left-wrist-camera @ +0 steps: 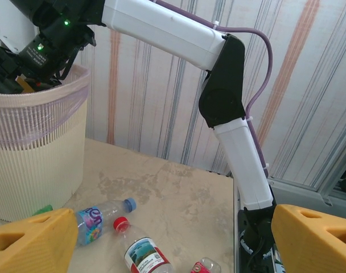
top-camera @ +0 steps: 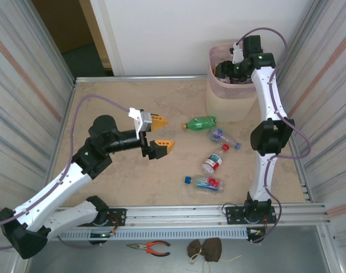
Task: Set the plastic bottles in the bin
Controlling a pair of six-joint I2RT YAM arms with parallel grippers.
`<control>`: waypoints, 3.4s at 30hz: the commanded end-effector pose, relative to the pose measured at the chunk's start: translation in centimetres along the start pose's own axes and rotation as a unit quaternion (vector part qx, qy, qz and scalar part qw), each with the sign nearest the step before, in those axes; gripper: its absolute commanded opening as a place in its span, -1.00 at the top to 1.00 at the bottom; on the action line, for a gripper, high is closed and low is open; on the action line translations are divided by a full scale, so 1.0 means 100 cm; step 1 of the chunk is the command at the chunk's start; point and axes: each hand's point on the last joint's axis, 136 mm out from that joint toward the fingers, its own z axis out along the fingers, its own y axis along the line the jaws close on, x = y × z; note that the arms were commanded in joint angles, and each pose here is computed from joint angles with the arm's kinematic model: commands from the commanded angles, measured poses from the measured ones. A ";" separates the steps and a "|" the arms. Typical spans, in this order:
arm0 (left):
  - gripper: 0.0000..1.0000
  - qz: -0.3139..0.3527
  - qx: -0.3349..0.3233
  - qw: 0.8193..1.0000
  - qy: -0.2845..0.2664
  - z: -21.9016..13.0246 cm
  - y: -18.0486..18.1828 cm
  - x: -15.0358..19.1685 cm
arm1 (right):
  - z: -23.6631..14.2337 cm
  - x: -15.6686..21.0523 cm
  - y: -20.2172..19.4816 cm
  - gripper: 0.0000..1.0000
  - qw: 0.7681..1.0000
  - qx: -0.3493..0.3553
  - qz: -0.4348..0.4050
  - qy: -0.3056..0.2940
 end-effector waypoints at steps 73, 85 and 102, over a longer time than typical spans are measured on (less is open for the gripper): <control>-0.04 0.206 0.140 0.844 0.475 0.083 -0.003 0.347 | -0.243 0.135 0.046 -0.34 0.985 0.028 0.036 -0.164; 0.39 0.216 0.138 0.851 0.459 0.077 -0.007 0.327 | -0.251 0.134 0.048 -0.31 0.984 0.026 0.036 -0.175; 0.53 0.159 0.046 0.956 0.240 0.062 0.005 0.182 | -0.269 0.138 0.079 -0.30 0.971 -0.074 0.073 -0.215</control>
